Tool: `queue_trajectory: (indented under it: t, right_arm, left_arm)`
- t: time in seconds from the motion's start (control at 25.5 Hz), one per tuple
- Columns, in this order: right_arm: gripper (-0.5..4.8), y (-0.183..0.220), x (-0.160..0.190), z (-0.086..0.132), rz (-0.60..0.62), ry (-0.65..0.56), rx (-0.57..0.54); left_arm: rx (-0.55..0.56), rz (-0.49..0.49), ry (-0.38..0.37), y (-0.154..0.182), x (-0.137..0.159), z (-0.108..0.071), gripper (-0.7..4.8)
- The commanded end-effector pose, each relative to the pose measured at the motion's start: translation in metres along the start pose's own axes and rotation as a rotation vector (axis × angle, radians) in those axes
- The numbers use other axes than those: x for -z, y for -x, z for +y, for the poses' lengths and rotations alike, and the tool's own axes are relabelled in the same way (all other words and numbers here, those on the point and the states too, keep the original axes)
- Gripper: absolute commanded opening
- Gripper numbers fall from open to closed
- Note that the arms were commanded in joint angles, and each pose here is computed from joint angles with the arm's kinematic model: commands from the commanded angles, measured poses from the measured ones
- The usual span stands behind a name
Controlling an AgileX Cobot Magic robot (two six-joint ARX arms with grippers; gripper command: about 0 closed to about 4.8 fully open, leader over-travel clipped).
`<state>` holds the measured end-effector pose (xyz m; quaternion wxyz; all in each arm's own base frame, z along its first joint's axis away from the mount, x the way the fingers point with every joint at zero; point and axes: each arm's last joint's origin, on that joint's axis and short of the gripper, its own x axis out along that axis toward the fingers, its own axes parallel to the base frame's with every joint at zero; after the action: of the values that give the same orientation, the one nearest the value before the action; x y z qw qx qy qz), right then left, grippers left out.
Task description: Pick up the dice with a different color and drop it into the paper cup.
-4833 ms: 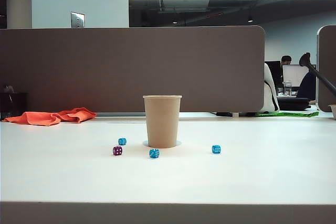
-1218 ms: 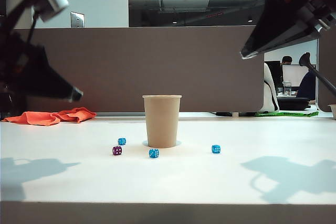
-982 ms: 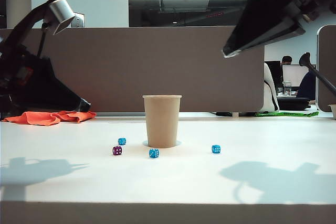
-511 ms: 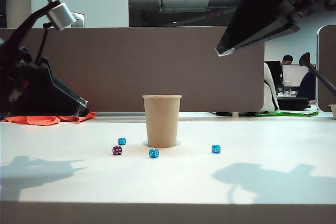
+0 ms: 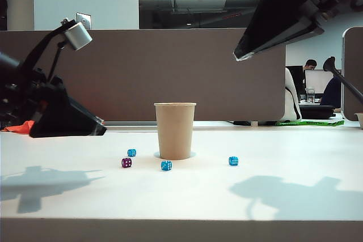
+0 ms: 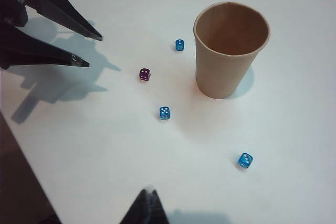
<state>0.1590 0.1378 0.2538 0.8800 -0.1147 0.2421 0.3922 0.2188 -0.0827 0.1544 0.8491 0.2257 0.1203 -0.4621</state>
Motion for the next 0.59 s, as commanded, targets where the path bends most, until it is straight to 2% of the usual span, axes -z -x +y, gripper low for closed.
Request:
queue_trajectory:
  t: [0.04, 0.12, 0.16, 0.28, 0.59]
  right_arm:
    - [-0.02, 0.002, -0.004, 0.000, -0.025, 0.005, 0.013]
    - [-0.02, 0.002, -0.004, 0.000, -0.025, 0.005, 0.013]
    - [-0.02, 0.002, -0.004, 0.000, -0.026, 0.005, 0.013]
    - [-0.02, 0.002, -0.004, 0.000, -0.026, 0.005, 0.014]
    - [-0.02, 0.002, -0.004, -0.001, -0.026, 0.005, 0.016]
  left_arm:
    - [0.018, -0.039, 0.038, -0.005, -0.004, 0.005, 1.74]
    - [0.032, -0.041, 0.078, -0.012, -0.006, 0.011, 1.69]
    - [0.041, -0.046, 0.091, -0.014, -0.007, 0.013, 1.46]
    - [0.044, -0.041, 0.119, -0.020, -0.008, 0.019, 1.41]
    - [0.063, -0.006, 0.154, -0.022, -0.003, 0.017, 1.43]
